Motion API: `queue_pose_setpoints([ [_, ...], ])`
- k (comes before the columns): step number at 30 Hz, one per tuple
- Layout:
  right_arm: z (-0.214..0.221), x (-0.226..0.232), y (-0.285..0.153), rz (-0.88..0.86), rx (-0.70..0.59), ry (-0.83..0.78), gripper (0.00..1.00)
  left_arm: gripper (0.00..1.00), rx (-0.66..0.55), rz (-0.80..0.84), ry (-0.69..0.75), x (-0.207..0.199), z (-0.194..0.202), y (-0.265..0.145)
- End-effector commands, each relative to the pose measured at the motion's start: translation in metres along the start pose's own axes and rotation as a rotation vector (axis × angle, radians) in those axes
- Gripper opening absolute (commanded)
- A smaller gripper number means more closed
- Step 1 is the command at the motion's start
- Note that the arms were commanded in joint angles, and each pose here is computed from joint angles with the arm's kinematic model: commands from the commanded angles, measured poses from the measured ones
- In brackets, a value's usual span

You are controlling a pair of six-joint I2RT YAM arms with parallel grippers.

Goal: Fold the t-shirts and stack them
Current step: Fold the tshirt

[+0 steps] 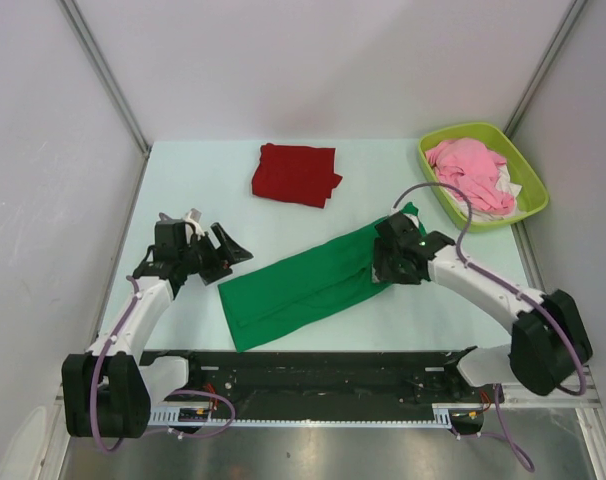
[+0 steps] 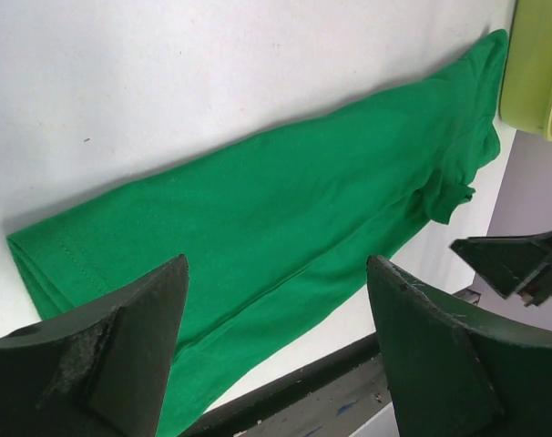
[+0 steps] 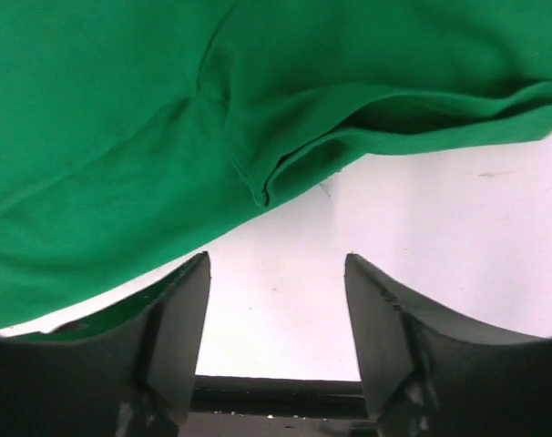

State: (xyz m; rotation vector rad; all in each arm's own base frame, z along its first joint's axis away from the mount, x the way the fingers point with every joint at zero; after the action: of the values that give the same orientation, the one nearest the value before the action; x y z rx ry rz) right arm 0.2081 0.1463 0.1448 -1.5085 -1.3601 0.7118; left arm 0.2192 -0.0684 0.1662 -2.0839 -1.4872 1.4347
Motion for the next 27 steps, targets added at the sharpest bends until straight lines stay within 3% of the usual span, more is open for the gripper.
queue_pose_setpoints([
  [1, -0.028, -0.007, -0.035, -0.025, -0.239, 0.185, 0.93, 0.85, -0.025, 0.047, 0.038, -0.004, -0.001, -0.004],
  [2, -0.033, -0.010, -0.038, -0.023, -0.276, 0.211, 0.99, 0.84, -0.025, 0.045, 0.039, -0.004, -0.001, -0.004],
  [5, -0.057, -0.020, -0.038, -0.038, -0.353, 0.314, 1.00, 0.84, -0.024, 0.045, 0.043, -0.004, -0.002, -0.005],
  [14, -0.095, -0.004, 0.011, -0.140, -0.335, 0.348, 1.00, 0.84, -0.018, 0.027, 0.054, -0.002, -0.005, -0.003],
  [19, -0.086, -0.002, 0.024, -0.111, -0.284, 0.305, 1.00, 0.84, -0.006, 0.026, 0.057, -0.001, -0.005, -0.001],
  [27, -0.044, -0.003, 0.026, 0.051, -0.249, 0.083, 1.00, 0.84, -0.002, 0.045, 0.044, 0.001, 0.000, 0.002],
])
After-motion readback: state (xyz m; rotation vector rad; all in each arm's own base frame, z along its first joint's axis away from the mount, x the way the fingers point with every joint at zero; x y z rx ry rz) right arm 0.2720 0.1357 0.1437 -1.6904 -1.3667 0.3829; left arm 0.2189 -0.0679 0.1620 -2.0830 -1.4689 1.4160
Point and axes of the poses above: each gripper's point midway between its finger pads, its own y axis out along the fingers, its own x axis along the line the jaws close on, z = x × y, the point moved 8 cm from there along -y, back along the fingers, and after that the axes turned 13 degrees about y, right-handed, at the moved point
